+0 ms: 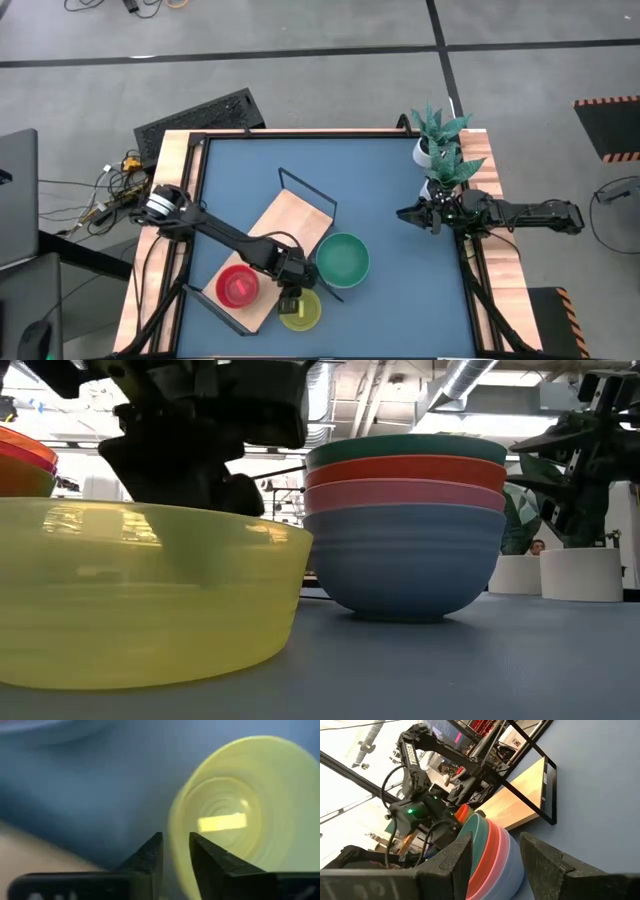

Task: Place and stack bowls onto a shelf
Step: Stack the yellow bowl on top of the orange bowl on the shelf

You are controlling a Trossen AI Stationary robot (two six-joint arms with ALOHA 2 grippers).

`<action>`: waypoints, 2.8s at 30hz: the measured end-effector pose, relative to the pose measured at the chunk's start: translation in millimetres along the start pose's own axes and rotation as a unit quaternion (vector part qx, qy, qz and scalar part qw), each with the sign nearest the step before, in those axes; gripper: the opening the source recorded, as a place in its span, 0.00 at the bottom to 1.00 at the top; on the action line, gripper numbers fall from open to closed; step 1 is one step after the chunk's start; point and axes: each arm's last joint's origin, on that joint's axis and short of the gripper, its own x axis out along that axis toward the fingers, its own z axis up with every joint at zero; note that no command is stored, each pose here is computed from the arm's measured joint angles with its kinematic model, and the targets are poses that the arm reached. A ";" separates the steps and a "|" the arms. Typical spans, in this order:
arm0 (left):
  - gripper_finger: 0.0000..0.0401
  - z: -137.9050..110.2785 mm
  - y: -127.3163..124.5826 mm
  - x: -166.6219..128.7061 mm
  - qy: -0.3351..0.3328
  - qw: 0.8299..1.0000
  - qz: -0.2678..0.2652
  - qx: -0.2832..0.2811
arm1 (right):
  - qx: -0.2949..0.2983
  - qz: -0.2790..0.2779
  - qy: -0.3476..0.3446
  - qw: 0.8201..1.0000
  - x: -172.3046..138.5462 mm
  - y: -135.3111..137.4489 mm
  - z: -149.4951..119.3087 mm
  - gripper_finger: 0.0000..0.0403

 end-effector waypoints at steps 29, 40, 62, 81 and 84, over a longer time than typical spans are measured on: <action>0.00 56.3 -37.6 -139.3 0.066 0.996 0.051 -0.044 | 0.000 -0.005 0.004 1.000 0.8 -0.8 -0.6 0.47; 0.00 22.5 -50.7 -195.9 0.107 0.985 0.129 -0.035 | 0.002 -0.005 0.003 1.000 0.8 -0.8 -0.4 0.47; 0.00 -123.7 -20.8 -176.2 0.010 0.954 0.114 -0.278 | 0.013 -0.006 0.002 1.000 0.8 -1.0 -0.3 0.47; 0.00 -137.2 -19.6 -156.6 0.025 0.957 0.118 -0.264 | 0.013 -0.007 0.001 1.000 0.8 -1.0 -0.3 0.47; 0.00 -136.3 -20.4 -156.1 0.022 0.959 0.112 -0.259 | 0.013 -0.007 0.001 1.000 0.8 -1.0 -0.3 0.47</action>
